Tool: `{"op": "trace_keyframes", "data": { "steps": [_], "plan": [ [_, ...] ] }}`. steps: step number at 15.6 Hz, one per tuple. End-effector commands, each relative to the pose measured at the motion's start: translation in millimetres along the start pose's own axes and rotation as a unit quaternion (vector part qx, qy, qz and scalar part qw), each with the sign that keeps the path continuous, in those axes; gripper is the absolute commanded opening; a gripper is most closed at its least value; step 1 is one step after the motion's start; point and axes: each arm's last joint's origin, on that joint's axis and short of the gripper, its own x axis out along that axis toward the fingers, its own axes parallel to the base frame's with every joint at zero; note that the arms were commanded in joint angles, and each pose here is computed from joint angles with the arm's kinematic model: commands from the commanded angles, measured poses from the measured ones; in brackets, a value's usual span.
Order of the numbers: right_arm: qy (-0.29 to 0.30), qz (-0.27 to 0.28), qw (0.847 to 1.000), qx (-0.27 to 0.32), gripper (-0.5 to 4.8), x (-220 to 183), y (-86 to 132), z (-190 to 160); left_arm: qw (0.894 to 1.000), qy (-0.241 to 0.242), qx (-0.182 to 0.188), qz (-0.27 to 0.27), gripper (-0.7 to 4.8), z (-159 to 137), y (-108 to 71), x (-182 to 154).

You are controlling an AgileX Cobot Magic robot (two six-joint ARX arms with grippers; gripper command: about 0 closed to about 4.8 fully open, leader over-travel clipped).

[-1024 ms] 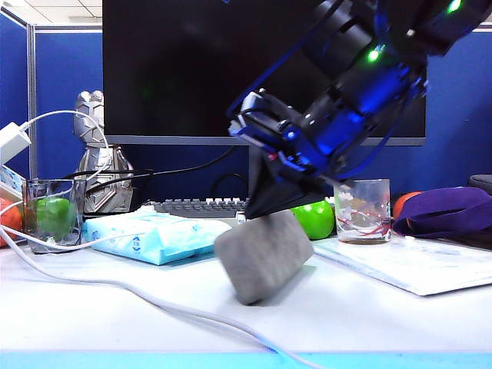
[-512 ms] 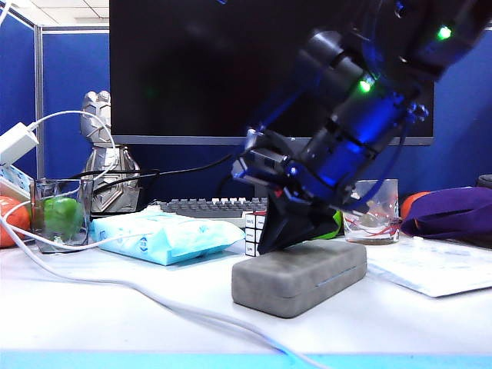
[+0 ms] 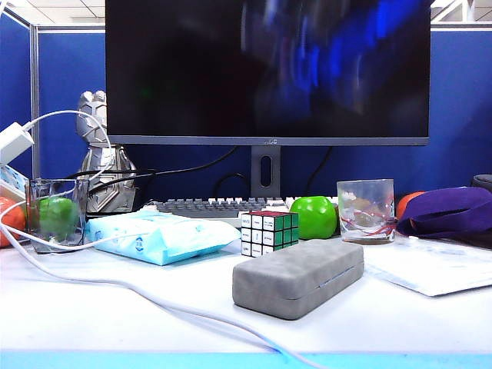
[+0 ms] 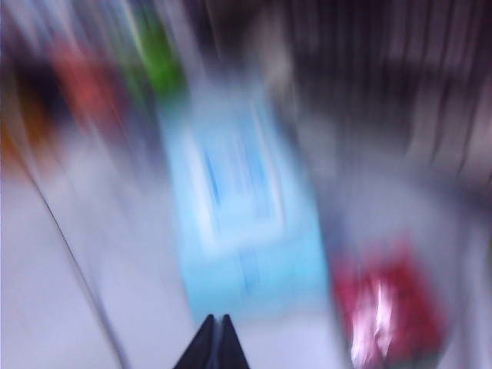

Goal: Pick up the glasses, fold the temples of the glasses, place the glasses into the glasses case, and finally close the glasses case.

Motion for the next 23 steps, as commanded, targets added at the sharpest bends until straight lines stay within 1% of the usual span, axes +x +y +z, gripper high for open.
{"op": "trace_keyframes", "data": {
  "steps": [1,2,3,4,5,6,8,9,11,13,14,15,16,17,18,19,21,22,23],
  "plan": [
    [-0.115,-0.019,0.993,-0.01,-0.05,-63,14,39,0.999,-0.038,0.01,0.017,-0.06,9,-10.3,-42],
    [-0.15,-0.049,0.987,-0.013,-0.05,-104,19,49,0.998,-0.05,0.014,0.02,-0.06,9,-19.3,-72],
    [-0.154,-0.083,0.984,-0.029,-0.05,-130,21,49,0.998,-0.058,0.018,0.022,-0.06,7,-26.1,-93],
    [-0.144,-0.116,0.982,-0.04,-0.05,-152,21,42,0.997,-0.066,0.022,0.024,-0.06,4,-33.9,-117],
    [-0.137,-0.135,0.981,-0.04,-0.05,-165,20,31,0.997,-0.07,0.024,0.025,-0.06,0,-41.2,-137],
    [-0.138,-0.144,0.979,-0.039,-0.04,-172,17,15,0.996,-0.076,0.025,0.026,-0.06,-6,-48.3,-156],
    [-0.139,-0.151,0.978,-0.037,-0.04,-174,10,-23,0.996,-0.084,0.026,0.032,-0.06,-20,-60.0,-185],
    [-0.124,-0.16,0.979,-0.036,-0.05,-167,2,-61,0.996,-0.083,0.025,0.031,-0.06,-39,-69.2,-201],
    [-0.104,-0.189,0.976,-0.02,-0.05,-160,-9,-106,0.996,-0.08,0.024,0.03,-0.06,-73,-79.7,-209],
    [-0.083,-0.2,0.976,-0.021,-0.04,-156,-17,-142,0.997,-0.069,0.019,0.013,-0.06,-116,-88.5,-202],
    [-0.072,-0.204,0.976,-0.021,0.05,-155,-19,-154,0.998,-0.065,0.009,0.007,-0.06,-135,-89.9,-191],
    [-0.055,-0.196,0.979,0.001,0.04,-154,-21,-165,0.998,-0.063,-0.011,0.003,-0.06,-152,-90.1,-178],
    [-0.034,-0.19,0.981,0.001,0.04,-153,-22,-172,0.997,-0.072,-0.016,-0.009,-0.06,-167,-90.2,-164],
    [-0.011,-0.194,0.981,0.0,0.04,-154,-22,-177,0.996,-0.085,-0.019,-0.025,-0.06,-182,-89.5,-146],
    [0.008,-0.197,0.98,-0.001,0.04,-154,-23,-181,0.995,-0.088,-0.031,-0.034,-0.06,-196,-87.7,-128],
    [0.023,-0.199,0.98,-0.002,0.04,-155,-24,-184,0.995,-0.079,-0.045,-0.037,-0.06,-211,-85.7,-110],
    [0.03,-0.2,0.979,-0.003,0.04,-155,-24,-185,0.994,-0.072,-0.066,-0.052,-0.06,-234,-84.4,-85],
    [0.03,-0.201,0.979,-0.003,0.04,-155,-24,-185,0.992,-0.081,-0.081,-0.051,-0.06,-246,-83.4,-73],
    [0.03,-0.201,0.979,-0.003,0.04,-155,-24,-185,0.991,-0.097,-0.09,-0.036,-0.06,-255,-82.0,-63]
  ]
}}
